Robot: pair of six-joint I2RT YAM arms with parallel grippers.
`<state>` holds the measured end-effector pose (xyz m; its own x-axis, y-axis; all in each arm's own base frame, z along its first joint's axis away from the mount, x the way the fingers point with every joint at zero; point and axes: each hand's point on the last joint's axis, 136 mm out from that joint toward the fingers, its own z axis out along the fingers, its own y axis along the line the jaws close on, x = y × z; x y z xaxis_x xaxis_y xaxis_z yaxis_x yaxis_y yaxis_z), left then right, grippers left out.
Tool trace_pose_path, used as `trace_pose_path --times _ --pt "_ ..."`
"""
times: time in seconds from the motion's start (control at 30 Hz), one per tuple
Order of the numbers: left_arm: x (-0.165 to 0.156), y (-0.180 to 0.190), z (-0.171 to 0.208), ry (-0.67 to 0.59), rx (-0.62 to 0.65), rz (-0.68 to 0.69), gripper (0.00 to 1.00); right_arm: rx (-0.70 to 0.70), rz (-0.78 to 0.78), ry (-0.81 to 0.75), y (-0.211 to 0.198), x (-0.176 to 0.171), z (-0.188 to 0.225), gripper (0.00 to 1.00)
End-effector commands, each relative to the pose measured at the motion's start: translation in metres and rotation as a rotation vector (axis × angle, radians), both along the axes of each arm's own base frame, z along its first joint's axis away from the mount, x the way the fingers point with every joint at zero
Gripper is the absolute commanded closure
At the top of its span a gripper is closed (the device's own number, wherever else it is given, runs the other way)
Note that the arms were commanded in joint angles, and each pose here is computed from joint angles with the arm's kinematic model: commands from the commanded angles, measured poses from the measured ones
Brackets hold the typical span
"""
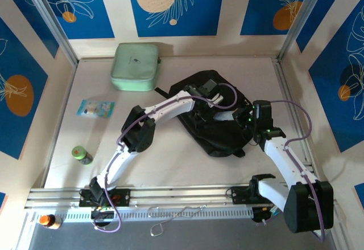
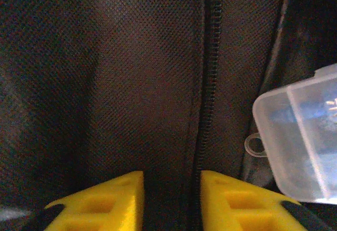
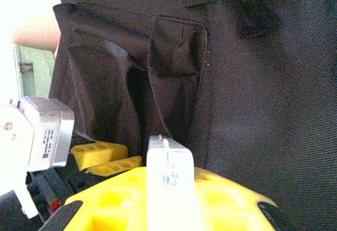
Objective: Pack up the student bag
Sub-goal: Open the student bag at the center of the table, then place the loose stationery in the student bag.
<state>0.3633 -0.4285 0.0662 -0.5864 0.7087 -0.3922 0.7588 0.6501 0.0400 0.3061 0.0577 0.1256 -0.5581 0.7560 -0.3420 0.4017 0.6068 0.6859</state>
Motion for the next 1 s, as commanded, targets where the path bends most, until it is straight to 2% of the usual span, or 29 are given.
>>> trace_pose_path --times 0.0,0.17,0.3,0.57,0.83,0.97 --pt "0.000 0.030 -0.041 0.004 0.187 0.023 0.81 -0.120 -0.075 0.196 -0.026 -0.035 -0.048 0.94" --pt "0.004 0.019 -0.006 -0.038 0.090 0.036 0.92 -0.096 -0.038 0.136 -0.018 -0.026 -0.042 0.94" --pt "0.001 0.011 0.021 -0.046 -0.016 0.043 0.96 -0.076 -0.023 0.059 -0.014 -0.015 -0.037 0.94" --pt "-0.011 0.006 0.052 -0.014 -0.166 0.037 0.97 -0.006 -0.026 -0.129 -0.005 0.015 -0.013 0.93" --pt "-0.015 0.002 0.062 0.002 -0.245 0.032 0.97 0.125 0.005 -0.104 0.025 0.031 -0.024 0.91" --pt "-0.014 0.001 0.066 0.003 -0.265 0.031 0.96 0.147 0.063 -0.109 0.048 0.042 -0.026 0.86"
